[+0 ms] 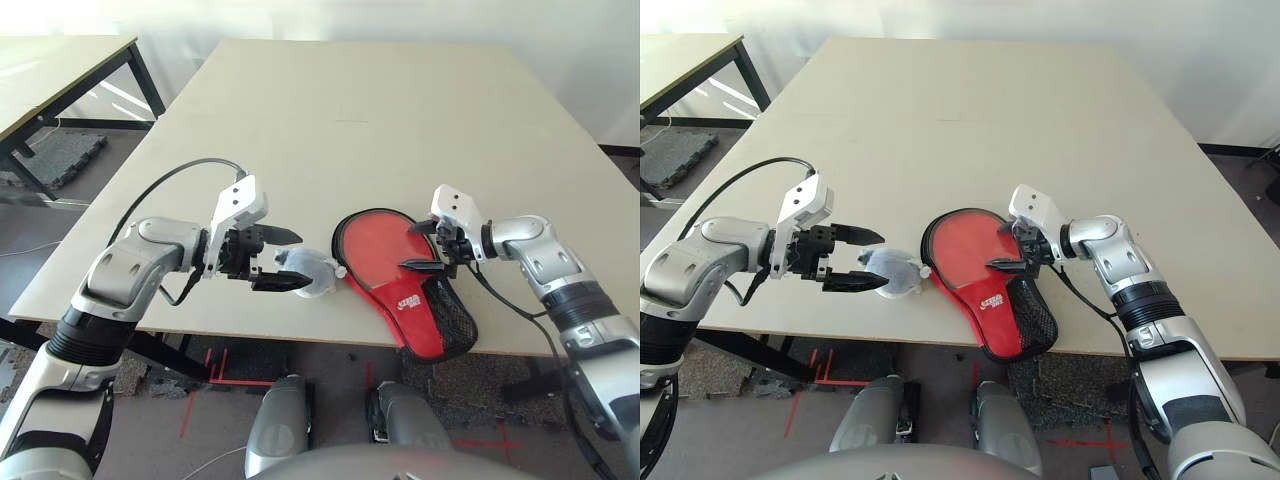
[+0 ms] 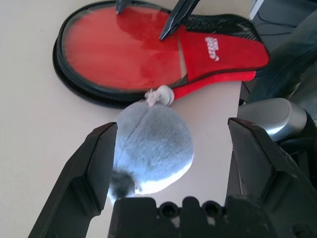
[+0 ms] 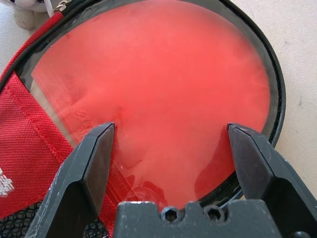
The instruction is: Store the ping-pong paddle in its case and zip it.
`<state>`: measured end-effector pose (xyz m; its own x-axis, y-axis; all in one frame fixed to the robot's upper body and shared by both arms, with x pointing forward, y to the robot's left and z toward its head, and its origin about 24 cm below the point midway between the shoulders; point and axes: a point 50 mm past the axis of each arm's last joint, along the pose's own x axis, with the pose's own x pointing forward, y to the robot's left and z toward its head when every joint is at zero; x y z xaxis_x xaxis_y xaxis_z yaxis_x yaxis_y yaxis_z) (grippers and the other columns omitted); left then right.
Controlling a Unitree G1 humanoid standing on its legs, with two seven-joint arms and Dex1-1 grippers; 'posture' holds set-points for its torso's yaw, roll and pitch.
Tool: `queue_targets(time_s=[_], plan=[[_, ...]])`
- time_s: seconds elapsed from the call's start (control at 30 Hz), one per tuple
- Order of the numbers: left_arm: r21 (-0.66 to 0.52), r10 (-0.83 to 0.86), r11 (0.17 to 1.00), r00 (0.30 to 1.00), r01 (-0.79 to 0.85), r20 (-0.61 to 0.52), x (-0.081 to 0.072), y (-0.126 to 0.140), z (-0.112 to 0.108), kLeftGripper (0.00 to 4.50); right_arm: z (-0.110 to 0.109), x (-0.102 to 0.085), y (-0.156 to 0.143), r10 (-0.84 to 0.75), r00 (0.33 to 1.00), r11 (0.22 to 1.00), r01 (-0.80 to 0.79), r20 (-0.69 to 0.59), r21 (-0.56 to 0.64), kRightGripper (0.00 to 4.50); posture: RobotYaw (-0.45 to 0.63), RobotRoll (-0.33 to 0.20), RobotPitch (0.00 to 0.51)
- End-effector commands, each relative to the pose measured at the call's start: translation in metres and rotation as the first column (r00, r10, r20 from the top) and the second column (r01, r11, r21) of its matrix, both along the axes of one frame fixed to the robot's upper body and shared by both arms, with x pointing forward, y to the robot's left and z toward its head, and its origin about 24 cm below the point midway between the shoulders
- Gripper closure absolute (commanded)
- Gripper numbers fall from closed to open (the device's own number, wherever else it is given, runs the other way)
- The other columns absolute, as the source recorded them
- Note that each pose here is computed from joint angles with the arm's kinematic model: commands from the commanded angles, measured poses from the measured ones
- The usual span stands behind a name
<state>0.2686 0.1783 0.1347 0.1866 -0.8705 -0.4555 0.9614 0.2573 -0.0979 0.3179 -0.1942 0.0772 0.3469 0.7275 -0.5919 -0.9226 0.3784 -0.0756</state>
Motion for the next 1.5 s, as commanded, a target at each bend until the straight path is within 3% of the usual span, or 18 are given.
queue_targets(time_s=[0.03, 0.3, 0.4, 0.57, 0.73, 1.03, 1.27, 1.5], plan=[[0.035, -0.010, 0.999, 1.000, 0.010, 0.016, 0.005, -0.003, -0.008, 0.00, -0.030, -0.014, -0.016, -0.066, 0.989, 0.993, 0.053, -0.131, -0.105, 0.03, 0.14, 0.000, 0.091], [0.167, 0.034, 0.984, 0.987, -0.061, 0.158, 0.030, -0.009, -0.020, 0.00, -0.029, -0.016, -0.016, -0.076, 0.988, 0.994, 0.063, -0.136, -0.093, 0.03, 0.13, 0.000, 0.092], [0.224, -0.012, 0.974, 0.981, -0.033, 0.195, 0.034, -0.012, -0.021, 0.59, -0.029, -0.017, -0.016, -0.078, 0.987, 0.994, 0.065, -0.138, -0.091, 0.00, 0.13, 0.000, 0.093], [0.258, -0.078, 0.966, 0.978, 0.026, 0.193, 0.032, -0.017, -0.022, 2.42, -0.030, -0.018, -0.018, -0.083, 0.986, 0.993, 0.070, -0.143, -0.095, 0.00, 0.13, 0.000, 0.098], [0.250, -0.181, 0.957, 0.976, 0.147, 0.120, 0.020, -0.023, -0.021, 4.47, -0.032, -0.020, -0.018, -0.087, 0.985, 0.993, 0.073, -0.150, -0.096, 0.00, 0.13, 0.000, 0.109], [0.281, -0.213, 0.946, 0.962, 0.160, 0.173, 0.032, -0.025, -0.006, 4.47, -0.035, -0.021, -0.015, -0.091, 0.984, 0.993, 0.078, -0.155, -0.088, 0.00, 0.13, 0.000, 0.112], [0.436, -0.264, 0.895, 0.900, 0.095, 0.346, 0.069, -0.018, 0.018, 4.47, -0.042, -0.023, -0.017, -0.112, 0.981, 0.990, 0.096, -0.161, -0.100, 0.00, 0.12, 0.000, 0.093], [0.562, -0.352, 0.826, 0.821, 0.046, 0.450, 0.100, -0.023, 0.030, 4.47, -0.045, -0.024, -0.016, -0.119, 0.980, 0.989, 0.103, -0.160, -0.102, 0.00, 0.10, 0.000, 0.084]])
